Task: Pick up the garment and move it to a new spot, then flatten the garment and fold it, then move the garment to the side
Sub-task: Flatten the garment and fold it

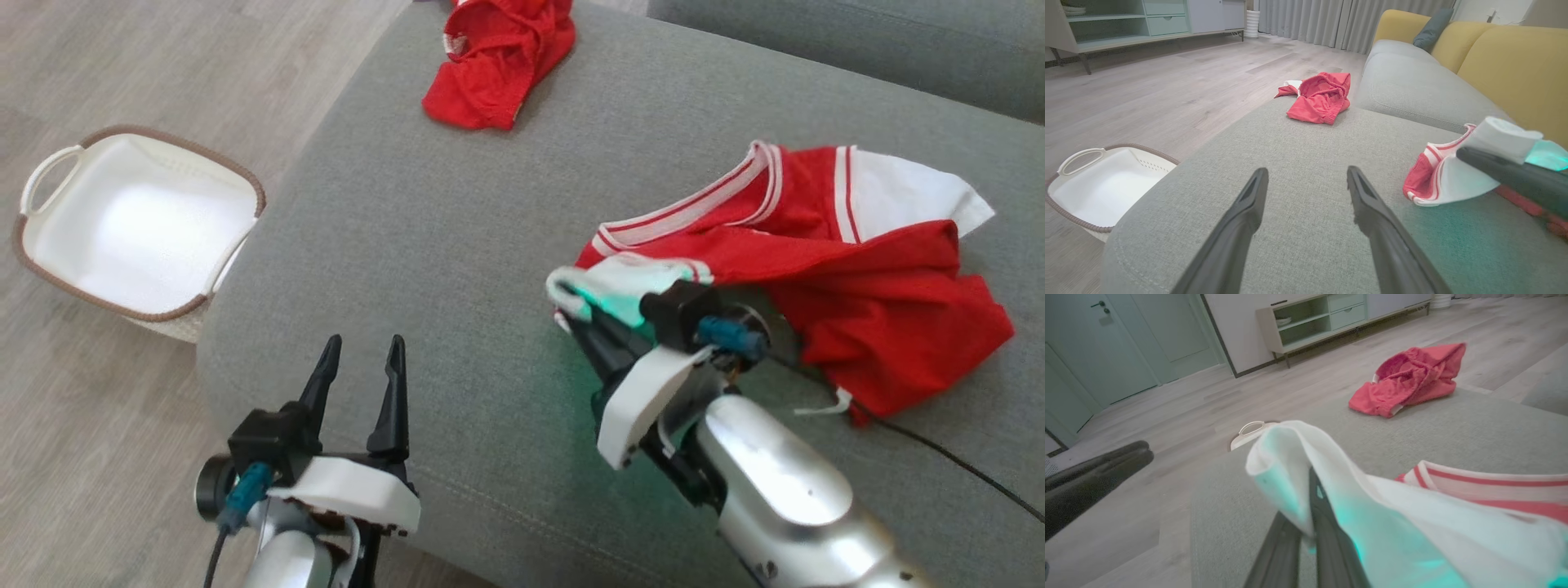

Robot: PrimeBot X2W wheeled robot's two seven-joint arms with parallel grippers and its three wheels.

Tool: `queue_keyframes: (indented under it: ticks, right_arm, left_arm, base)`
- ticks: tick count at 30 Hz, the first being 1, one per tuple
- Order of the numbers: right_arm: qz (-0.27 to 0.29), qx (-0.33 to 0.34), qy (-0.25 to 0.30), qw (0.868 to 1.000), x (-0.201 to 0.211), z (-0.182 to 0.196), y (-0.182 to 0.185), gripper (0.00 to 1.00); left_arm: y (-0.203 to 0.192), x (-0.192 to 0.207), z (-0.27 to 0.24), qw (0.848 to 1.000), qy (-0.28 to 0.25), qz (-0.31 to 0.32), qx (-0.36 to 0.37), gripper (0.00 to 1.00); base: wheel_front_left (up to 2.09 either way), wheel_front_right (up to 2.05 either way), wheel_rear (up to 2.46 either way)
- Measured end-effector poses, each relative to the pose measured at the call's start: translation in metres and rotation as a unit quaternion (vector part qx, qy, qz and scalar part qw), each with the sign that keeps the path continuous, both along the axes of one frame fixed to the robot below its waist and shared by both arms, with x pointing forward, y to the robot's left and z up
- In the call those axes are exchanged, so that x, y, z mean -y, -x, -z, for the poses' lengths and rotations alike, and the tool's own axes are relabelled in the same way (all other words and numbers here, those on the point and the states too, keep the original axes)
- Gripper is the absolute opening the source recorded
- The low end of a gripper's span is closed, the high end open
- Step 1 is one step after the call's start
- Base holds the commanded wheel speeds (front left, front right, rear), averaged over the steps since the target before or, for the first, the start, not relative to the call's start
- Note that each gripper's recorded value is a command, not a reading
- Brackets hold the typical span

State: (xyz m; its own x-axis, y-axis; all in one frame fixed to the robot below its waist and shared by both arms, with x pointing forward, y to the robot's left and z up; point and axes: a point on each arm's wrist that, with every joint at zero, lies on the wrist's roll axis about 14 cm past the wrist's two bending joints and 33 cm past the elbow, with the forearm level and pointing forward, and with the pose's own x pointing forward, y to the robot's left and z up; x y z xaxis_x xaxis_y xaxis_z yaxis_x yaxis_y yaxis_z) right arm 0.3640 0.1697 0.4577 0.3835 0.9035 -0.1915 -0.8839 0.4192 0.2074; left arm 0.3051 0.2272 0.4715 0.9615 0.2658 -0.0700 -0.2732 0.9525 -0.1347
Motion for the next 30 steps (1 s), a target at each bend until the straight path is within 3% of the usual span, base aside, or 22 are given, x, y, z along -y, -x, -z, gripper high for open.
queue_keyframes:
  ticks: [1, 2, 3, 4, 6, 8, 14, 22, 27, 30]
  right_arm:
    - [-0.008, -0.003, 0.009, 1.0, -0.001, 0.005, 0.005, 0.0]
    - [-0.016, -0.005, 0.015, 1.0, -0.002, 0.008, 0.009, 0.09]
    - [-0.023, -0.008, 0.019, 1.0, -0.004, 0.01, 0.013, 0.25]
    - [-0.028, -0.011, 0.019, 0.999, -0.005, 0.01, 0.017, 0.25]
    - [-0.038, -0.014, 0.026, 0.999, -0.005, 0.013, 0.025, 0.42]
    - [-0.039, -0.017, 0.029, 0.999, -0.003, 0.014, 0.029, 1.0]
    - [-0.013, -0.014, 0.001, 1.0, 0.012, 0.004, 0.033, 1.0]
    - [0.088, 0.032, -0.065, 0.994, 0.052, -0.04, -0.006, 1.0]
    - [0.211, 0.069, -0.058, 0.973, 0.121, -0.051, -0.05, 1.0]
    - [0.277, 0.082, -0.023, 0.957, 0.166, -0.044, -0.068, 1.0]
  left_arm:
    - [0.001, -0.001, 0.0, 1.0, 0.0, -0.002, 0.0, 1.0]
    - [0.002, -0.002, 0.0, 1.0, 0.0, -0.004, 0.0, 1.0]
    - [0.002, -0.002, -0.001, 1.0, 0.0, -0.005, 0.001, 1.0]
    - [0.003, -0.003, -0.001, 1.0, -0.001, -0.006, 0.001, 1.0]
    - [0.002, -0.003, -0.002, 1.0, 0.0, -0.007, 0.003, 1.0]
    - [0.002, -0.003, -0.002, 1.0, 0.001, -0.007, 0.004, 1.0]
    - [-0.003, 0.009, 0.0, 1.0, 0.006, 0.016, 0.005, 1.0]
    - [-0.019, 0.034, -0.003, 0.998, 0.008, 0.065, 0.014, 1.0]
    - [-0.029, 0.051, -0.006, 0.995, 0.008, 0.097, 0.021, 1.0]
    - [-0.032, 0.058, -0.007, 0.994, 0.009, 0.108, 0.024, 1.0]
  base:
    - [0.0, 0.0, 0.0]
    - [0.0, 0.0, 0.0]
    - [0.0, 0.0, 0.0]
    - [0.0, 0.0, 0.0]
    - [0.0, 0.0, 0.0]
    - [0.0, 0.0, 0.0]
    - [0.0, 0.0, 0.0]
    - [0.0, 0.0, 0.0]
    - [0.0, 0.0, 0.0]
    - [0.0, 0.0, 0.0]
